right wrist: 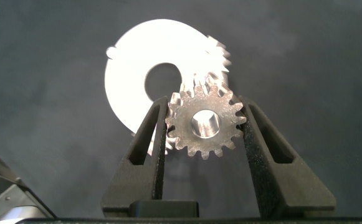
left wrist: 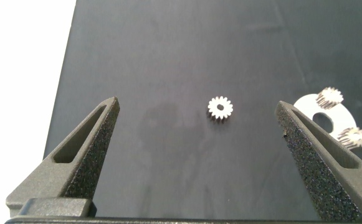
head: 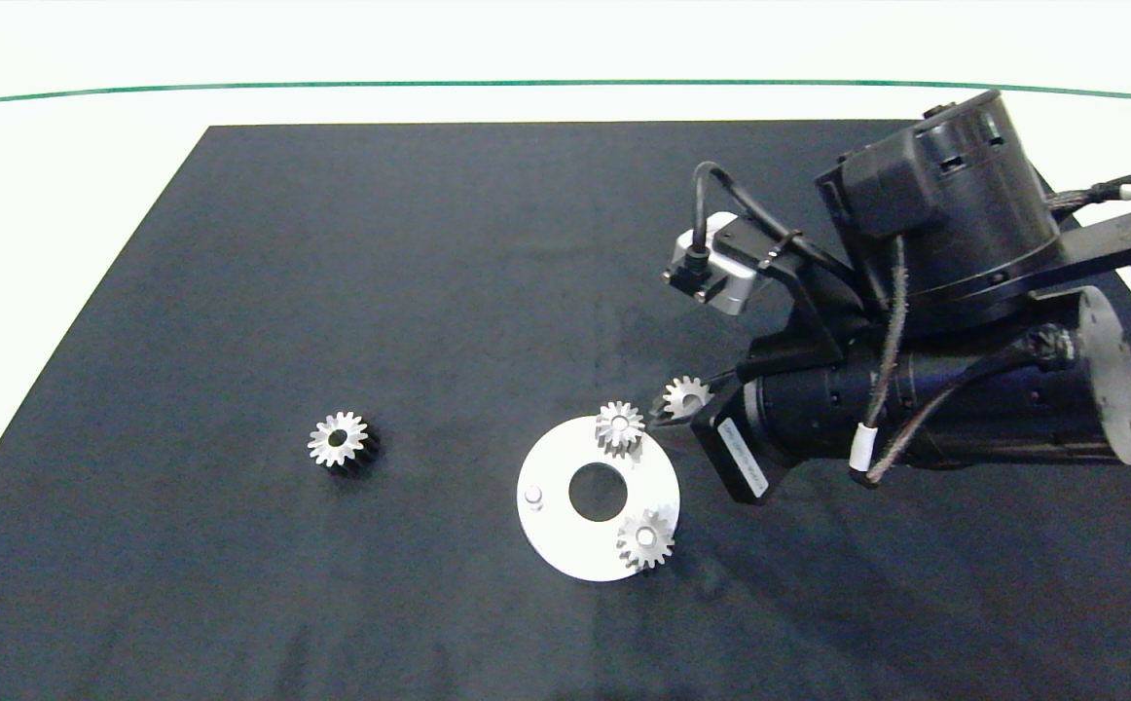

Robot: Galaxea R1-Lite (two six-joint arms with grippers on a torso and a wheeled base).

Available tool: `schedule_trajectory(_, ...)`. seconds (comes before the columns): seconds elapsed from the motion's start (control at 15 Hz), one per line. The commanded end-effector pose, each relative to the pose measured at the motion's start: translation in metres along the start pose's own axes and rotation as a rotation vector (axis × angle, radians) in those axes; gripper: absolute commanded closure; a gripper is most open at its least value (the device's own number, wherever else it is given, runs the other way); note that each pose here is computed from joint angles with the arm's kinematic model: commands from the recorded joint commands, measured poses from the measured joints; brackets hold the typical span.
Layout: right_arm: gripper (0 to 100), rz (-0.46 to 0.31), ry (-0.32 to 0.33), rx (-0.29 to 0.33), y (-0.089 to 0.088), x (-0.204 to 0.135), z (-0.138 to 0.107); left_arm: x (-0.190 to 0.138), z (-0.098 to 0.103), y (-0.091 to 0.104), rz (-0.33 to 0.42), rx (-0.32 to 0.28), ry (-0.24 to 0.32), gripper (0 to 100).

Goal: Remove an incorrectly installed larger gear and replace it with the correct smaller gear

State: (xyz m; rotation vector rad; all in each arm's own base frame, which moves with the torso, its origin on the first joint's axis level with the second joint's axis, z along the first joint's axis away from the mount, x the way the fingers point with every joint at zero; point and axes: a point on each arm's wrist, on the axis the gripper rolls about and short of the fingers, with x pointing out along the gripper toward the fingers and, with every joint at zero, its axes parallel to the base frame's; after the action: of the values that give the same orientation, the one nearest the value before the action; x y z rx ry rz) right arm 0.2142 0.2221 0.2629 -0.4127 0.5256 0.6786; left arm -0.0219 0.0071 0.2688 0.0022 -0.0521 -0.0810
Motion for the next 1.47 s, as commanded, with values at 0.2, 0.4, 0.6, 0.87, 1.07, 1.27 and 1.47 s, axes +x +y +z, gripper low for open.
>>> schedule_trajectory(0.2, 81, 0.070, 0.063, -0.059, 0.034, 0.043, 0.004, -0.010, -0.001, 0.001, 0.003, -0.003, -0.032, 0)
schedule_trajectory(0.4, 81, 0.071, 0.083, -0.085, 0.049, 0.060, 0.004, -0.010, -0.003, 0.001, 0.003, -0.003, -0.029, 0)
schedule_trajectory(0.6, 81, 0.058, 0.074, -0.101, 0.060, 0.069, 0.011, -0.010, -0.002, 0.001, 0.003, -0.003, -0.032, 0)
schedule_trajectory(0.87, 81, 0.055, 0.086, -0.115, 0.070, 0.079, 0.010, -0.012, -0.002, 0.001, 0.005, -0.004, -0.039, 0)
schedule_trajectory(1.07, 81, 0.052, 0.100, -0.122, 0.075, 0.084, 0.007, -0.013, -0.002, 0.001, 0.007, -0.005, -0.044, 0)
schedule_trajectory(1.27, 81, 0.034, 0.111, -0.121, 0.076, 0.090, 0.005, -0.014, -0.003, 0.002, 0.005, -0.005, -0.045, 0)
schedule_trajectory(1.47, 81, 0.029, 0.117, -0.122, 0.077, 0.095, 0.004, -0.014, -0.003, 0.002, 0.005, -0.005, -0.047, 0)
